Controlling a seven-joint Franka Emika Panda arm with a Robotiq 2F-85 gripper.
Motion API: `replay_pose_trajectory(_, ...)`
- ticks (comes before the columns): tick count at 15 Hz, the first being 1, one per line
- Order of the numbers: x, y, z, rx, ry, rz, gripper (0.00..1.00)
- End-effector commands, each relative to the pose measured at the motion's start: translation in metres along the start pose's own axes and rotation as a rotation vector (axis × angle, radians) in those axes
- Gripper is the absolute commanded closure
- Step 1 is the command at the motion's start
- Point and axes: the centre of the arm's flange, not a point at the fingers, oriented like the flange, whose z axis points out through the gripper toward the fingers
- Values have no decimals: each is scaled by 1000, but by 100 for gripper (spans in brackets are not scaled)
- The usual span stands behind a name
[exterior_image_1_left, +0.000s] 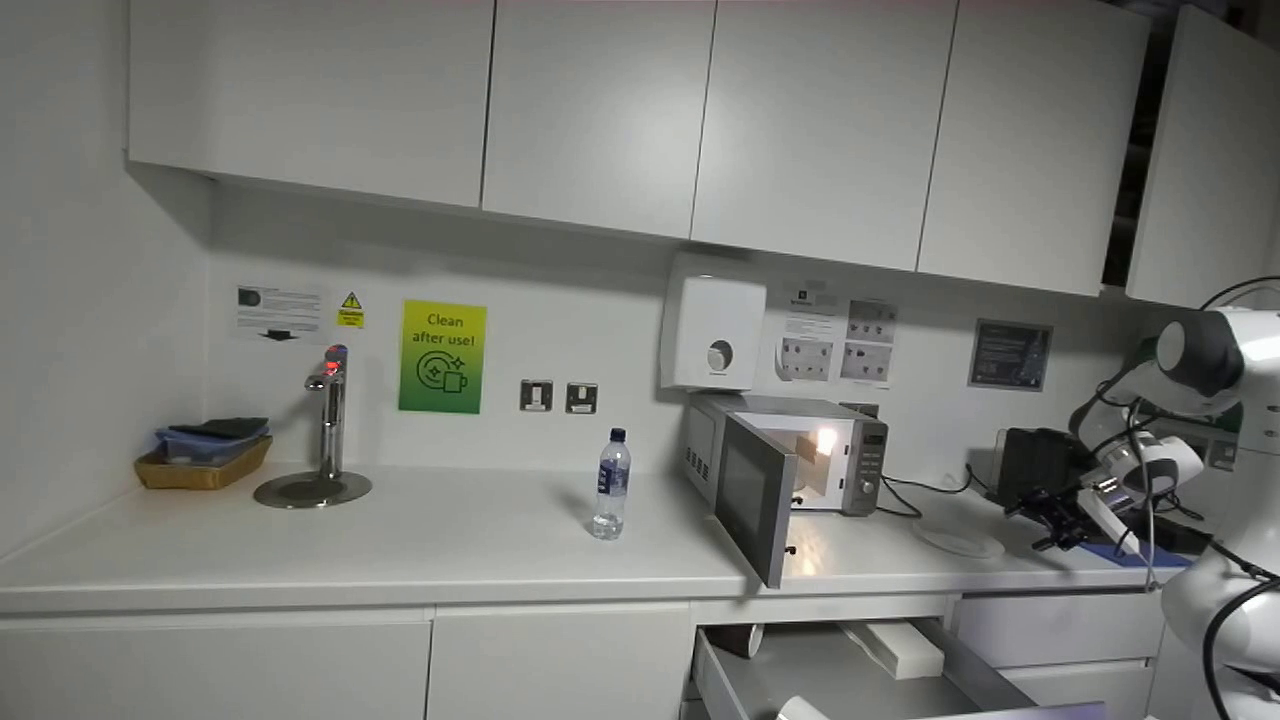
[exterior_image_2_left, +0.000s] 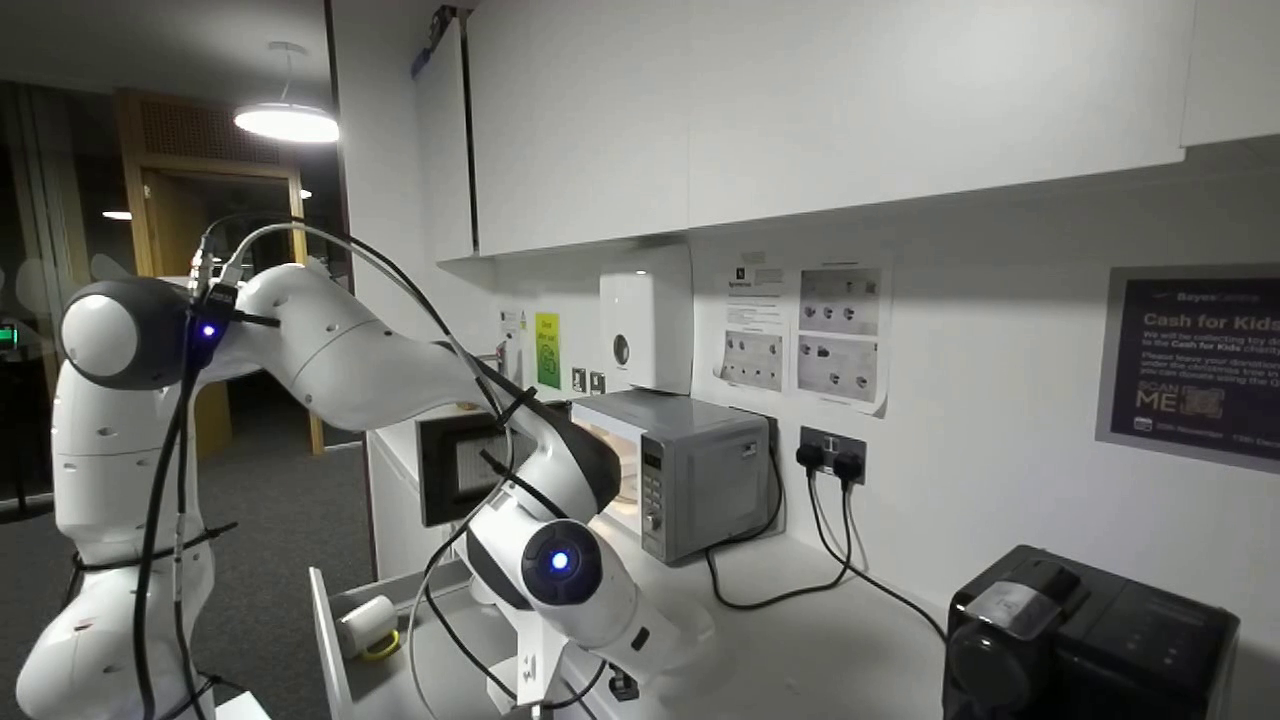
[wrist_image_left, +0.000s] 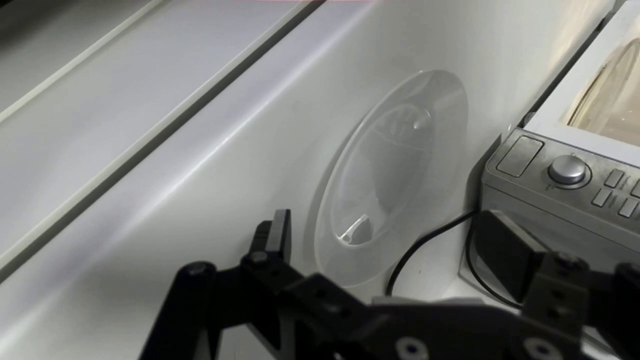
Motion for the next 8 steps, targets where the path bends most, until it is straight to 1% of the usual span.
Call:
replay_pose_trajectory(1,0,0,0,0,0,0,0)
replay_pose_trajectory(5,0,3,4,15,20,23,0)
replay_pose_trajectory(8,3,5,7,43,46,47,0)
